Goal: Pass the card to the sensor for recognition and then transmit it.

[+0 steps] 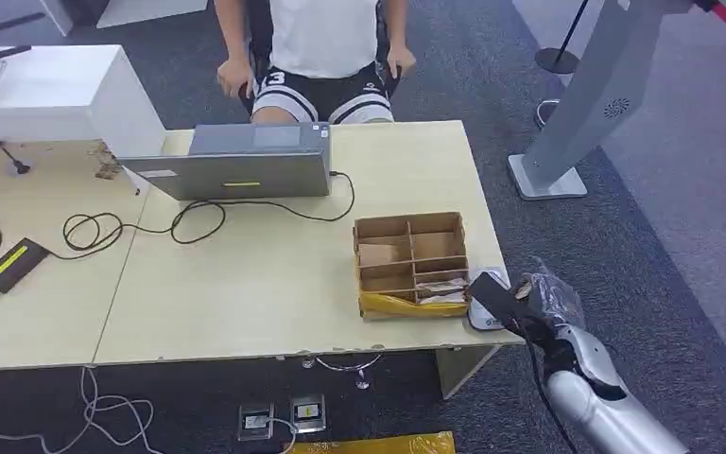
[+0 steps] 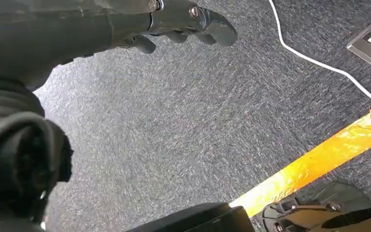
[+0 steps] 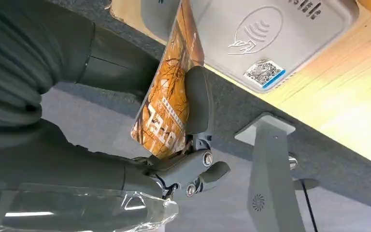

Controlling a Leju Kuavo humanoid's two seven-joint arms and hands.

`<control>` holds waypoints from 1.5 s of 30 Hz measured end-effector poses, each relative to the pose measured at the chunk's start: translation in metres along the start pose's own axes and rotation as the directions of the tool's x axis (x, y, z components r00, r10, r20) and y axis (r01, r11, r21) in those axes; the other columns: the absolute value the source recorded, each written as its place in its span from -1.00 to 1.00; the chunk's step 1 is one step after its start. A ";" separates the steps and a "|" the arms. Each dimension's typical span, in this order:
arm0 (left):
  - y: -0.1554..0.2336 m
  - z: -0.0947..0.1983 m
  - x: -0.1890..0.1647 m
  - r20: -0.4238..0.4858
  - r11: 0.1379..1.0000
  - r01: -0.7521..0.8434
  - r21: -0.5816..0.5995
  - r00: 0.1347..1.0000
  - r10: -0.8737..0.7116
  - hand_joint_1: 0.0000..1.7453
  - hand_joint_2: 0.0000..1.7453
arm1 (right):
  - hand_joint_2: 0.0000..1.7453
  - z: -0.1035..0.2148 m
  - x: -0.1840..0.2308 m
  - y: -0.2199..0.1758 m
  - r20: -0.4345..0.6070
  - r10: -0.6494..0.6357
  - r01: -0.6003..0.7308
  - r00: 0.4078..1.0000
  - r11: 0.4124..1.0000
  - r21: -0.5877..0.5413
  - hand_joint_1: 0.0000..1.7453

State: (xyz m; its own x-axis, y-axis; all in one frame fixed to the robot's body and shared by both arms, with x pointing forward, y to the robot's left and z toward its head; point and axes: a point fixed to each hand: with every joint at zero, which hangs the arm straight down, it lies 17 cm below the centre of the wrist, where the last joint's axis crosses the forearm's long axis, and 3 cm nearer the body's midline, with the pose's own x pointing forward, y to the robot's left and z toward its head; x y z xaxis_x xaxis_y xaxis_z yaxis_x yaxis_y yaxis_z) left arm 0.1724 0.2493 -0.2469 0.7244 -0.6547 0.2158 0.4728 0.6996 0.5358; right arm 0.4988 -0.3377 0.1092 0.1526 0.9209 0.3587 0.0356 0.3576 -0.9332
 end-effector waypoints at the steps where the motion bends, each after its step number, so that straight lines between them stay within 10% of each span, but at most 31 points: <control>1: 0.000 0.000 0.000 0.001 1.000 0.001 0.000 1.000 -0.001 -1.00 -1.00 | 1.00 0.000 0.001 0.001 0.000 0.001 -0.001 1.000 1.000 0.004 1.00; 33: 0.001 0.000 0.007 0.025 0.999 0.040 0.001 0.999 -0.040 -1.00 -1.00 | 1.00 0.007 0.005 0.021 -0.018 -0.003 0.003 1.000 0.999 0.035 1.00; 45: -0.001 0.001 0.004 0.026 0.999 0.048 0.006 0.999 -0.048 -1.00 -1.00 | 1.00 -0.010 0.012 -0.028 0.003 0.072 -0.072 0.997 0.995 -0.065 1.00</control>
State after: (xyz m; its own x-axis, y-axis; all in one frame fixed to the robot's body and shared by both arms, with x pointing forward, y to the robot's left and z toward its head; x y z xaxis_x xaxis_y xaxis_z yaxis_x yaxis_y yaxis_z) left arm 0.1742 0.2458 -0.2455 0.6876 -0.6949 0.2106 0.5043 0.6656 0.5501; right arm 0.5092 -0.3387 0.1397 0.1517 0.9448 0.2903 0.0890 0.2795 -0.9560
